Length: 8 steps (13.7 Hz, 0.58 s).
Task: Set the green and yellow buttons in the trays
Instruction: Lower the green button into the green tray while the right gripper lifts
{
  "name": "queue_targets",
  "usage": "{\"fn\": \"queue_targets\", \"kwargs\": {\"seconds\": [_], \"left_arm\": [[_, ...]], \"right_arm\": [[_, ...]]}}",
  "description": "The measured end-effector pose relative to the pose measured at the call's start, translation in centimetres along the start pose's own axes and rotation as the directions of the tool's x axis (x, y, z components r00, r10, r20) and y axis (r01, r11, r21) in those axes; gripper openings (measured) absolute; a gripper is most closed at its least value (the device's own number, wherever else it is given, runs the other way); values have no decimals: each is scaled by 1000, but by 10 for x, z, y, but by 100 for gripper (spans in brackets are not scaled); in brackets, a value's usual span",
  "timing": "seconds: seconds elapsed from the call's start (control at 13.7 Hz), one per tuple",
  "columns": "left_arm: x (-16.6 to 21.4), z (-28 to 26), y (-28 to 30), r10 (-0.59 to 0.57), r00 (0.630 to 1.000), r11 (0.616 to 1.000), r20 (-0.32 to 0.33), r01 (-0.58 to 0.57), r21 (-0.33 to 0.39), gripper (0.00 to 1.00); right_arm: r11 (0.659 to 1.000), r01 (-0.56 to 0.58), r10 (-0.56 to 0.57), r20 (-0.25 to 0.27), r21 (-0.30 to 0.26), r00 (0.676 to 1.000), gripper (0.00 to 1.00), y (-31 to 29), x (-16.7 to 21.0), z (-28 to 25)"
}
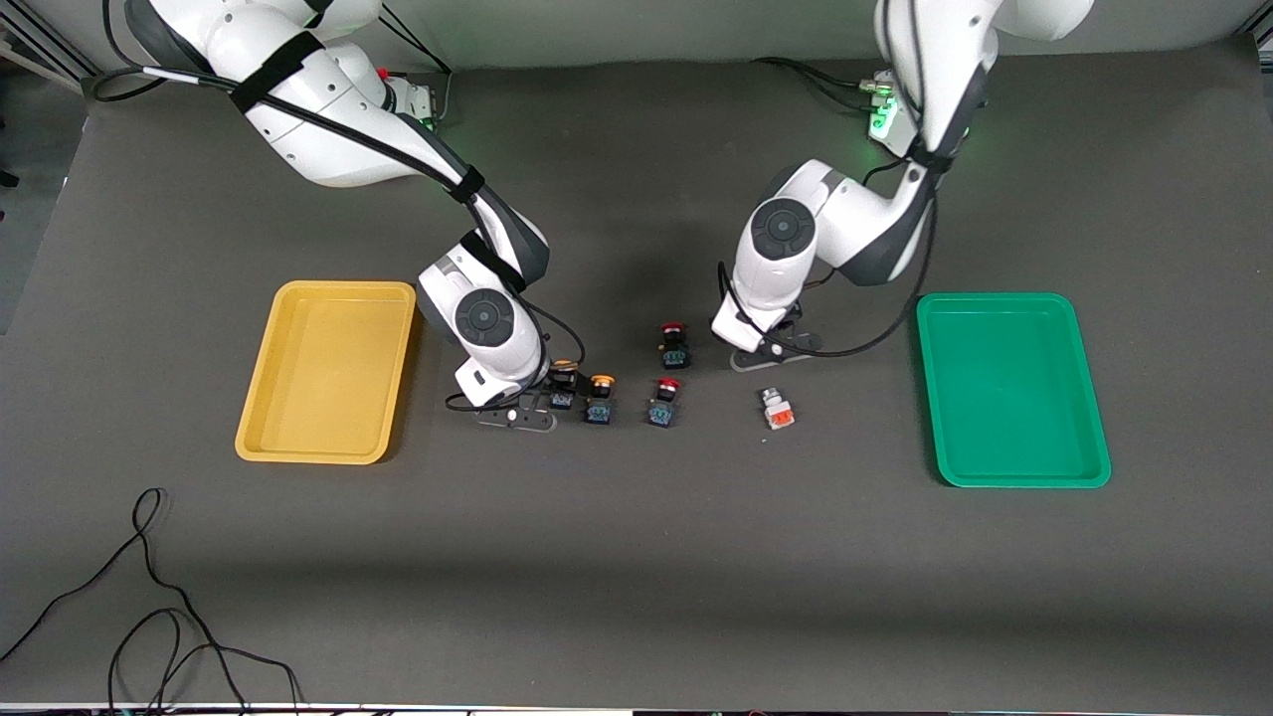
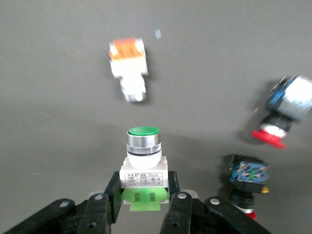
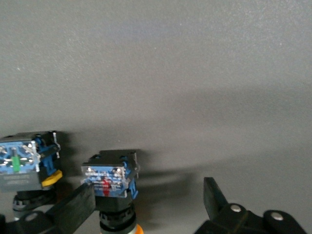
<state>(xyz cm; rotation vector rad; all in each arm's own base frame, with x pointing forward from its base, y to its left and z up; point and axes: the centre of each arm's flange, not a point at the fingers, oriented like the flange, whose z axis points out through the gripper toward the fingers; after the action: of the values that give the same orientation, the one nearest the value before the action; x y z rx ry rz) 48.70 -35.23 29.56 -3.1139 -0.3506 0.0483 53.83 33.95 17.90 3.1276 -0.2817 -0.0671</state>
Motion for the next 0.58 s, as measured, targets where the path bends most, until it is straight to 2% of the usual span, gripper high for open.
{"fn": "queue_targets", "kwargs": {"seconds": [0.22, 0.44, 0.58], "left_arm": [[52, -79, -67, 25, 999, 1000, 33, -24, -13, 41], [105, -120, -194, 93, 990, 996, 101, -91, -24, 41], [136, -124, -284, 126, 985, 991, 113, -121, -50, 41]], "right_arm": [[1000, -6, 7, -18, 15, 1000, 100, -4, 8, -9], [1000, -11, 12, -32, 25, 999, 100, -5, 14, -16], [1000, -10, 10, -26, 20, 1000, 100, -5, 12, -12]]}}
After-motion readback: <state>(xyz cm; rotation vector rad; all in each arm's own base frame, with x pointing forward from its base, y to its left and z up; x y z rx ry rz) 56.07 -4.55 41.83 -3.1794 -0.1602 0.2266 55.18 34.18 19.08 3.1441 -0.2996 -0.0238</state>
